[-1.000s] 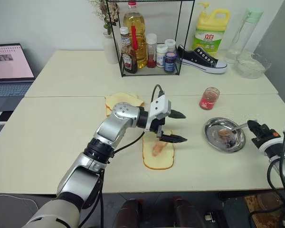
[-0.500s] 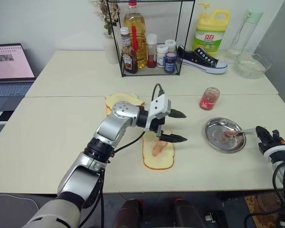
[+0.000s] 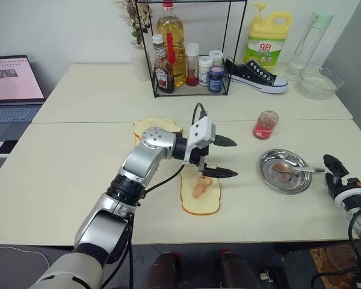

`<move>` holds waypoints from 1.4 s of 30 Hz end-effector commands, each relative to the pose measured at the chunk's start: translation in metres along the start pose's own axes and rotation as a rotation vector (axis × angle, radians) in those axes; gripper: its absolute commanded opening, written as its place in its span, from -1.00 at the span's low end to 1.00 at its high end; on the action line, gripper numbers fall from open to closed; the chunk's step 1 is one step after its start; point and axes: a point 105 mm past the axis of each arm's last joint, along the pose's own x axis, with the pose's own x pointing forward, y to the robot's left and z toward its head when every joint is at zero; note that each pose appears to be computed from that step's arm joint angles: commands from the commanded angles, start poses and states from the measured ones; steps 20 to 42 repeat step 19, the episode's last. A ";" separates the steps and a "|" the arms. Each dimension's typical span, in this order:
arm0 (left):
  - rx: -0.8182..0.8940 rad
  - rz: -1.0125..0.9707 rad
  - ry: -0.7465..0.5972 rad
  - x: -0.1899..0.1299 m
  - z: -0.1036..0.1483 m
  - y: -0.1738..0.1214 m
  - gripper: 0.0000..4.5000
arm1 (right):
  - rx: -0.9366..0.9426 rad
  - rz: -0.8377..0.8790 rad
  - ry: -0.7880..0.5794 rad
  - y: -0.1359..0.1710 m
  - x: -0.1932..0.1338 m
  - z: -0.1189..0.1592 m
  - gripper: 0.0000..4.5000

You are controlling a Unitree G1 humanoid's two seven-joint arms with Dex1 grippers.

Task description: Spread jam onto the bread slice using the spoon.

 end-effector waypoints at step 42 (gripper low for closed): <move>-0.190 0.488 0.397 -0.238 -0.007 0.006 1.00 | -1.140 0.665 0.768 0.138 -0.067 -0.015 0.99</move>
